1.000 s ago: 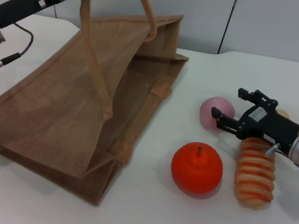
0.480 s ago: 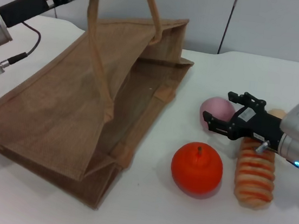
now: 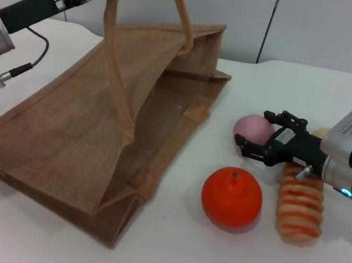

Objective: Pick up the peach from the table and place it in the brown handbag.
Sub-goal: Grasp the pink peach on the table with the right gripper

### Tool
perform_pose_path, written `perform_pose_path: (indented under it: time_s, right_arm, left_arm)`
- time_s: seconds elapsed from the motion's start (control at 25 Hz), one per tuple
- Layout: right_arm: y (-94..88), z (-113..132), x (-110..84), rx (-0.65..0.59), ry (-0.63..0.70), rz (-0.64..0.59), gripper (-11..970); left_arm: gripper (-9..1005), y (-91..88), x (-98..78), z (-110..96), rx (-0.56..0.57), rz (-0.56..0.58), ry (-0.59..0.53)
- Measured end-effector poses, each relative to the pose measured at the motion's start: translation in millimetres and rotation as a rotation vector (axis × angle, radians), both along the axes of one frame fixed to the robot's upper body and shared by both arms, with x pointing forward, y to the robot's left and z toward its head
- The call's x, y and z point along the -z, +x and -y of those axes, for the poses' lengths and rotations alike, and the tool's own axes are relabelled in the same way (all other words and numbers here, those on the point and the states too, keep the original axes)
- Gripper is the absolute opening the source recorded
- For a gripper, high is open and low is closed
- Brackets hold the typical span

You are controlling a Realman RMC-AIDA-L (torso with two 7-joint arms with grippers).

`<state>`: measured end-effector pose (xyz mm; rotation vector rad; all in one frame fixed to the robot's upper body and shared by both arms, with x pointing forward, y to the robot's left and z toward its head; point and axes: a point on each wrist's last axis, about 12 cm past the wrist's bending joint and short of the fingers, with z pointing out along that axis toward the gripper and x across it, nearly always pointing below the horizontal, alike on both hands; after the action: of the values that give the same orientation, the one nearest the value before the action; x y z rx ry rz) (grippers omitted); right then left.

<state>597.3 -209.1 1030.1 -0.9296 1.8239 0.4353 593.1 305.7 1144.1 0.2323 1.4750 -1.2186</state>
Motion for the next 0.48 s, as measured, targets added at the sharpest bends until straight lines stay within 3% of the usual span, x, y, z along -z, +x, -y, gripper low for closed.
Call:
perform_pose_path:
  time_s: [0.48]
  right_arm:
    - [-1.5,0.6,0.5,0.001,0.011,-0.008,707]
  left_arm:
    - [125,-1.7,1.3,-2.9,-0.007,-0.007,-0.003]
